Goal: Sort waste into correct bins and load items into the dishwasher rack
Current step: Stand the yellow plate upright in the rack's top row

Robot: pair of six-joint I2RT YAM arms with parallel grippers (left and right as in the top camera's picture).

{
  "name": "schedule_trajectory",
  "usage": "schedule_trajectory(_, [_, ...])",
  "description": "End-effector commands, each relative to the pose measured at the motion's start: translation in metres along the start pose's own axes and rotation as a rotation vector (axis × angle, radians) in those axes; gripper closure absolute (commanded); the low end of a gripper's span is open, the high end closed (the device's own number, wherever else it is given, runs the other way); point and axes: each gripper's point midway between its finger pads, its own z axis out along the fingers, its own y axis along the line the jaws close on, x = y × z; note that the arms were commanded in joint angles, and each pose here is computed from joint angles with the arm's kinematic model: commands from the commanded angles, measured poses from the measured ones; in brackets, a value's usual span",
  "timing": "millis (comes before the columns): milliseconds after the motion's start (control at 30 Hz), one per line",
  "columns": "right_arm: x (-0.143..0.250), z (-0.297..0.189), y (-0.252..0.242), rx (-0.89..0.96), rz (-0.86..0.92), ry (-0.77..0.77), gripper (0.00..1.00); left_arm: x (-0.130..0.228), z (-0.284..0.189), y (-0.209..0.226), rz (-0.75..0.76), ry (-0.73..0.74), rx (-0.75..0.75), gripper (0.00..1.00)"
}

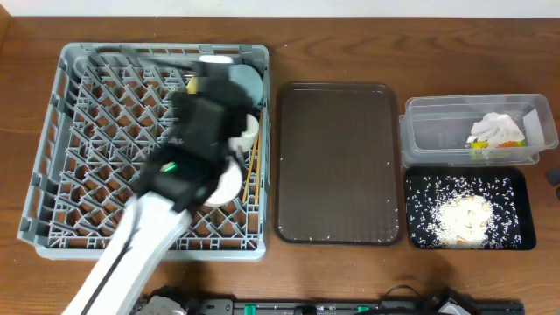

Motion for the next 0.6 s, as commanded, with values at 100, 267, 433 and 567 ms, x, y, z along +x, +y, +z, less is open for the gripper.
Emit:
schedule_trajectory(100, [-0.001, 0.000, -0.003, 0.009, 0.020, -0.004, 0.01, -0.014, -0.019, 0.046, -0.236, -0.027, 0.031, 0.16])
schedule_trajectory(267, [-0.001, 0.000, -0.003, 0.009, 0.020, -0.004, 0.01, -0.014, -0.018, 0.066, -0.262, -0.027, -0.018, 0.15])
schedule_trajectory(433, [-0.001, 0.000, -0.003, 0.009, 0.020, -0.004, 0.01, -0.013, -0.017, 0.066, -0.261, -0.024, -0.019, 0.11])
schedule_trajectory(567, [-0.001, 0.000, -0.003, 0.009, 0.020, -0.004, 0.01, -0.013, -0.016, 0.066, -0.261, -0.022, -0.019, 0.10])
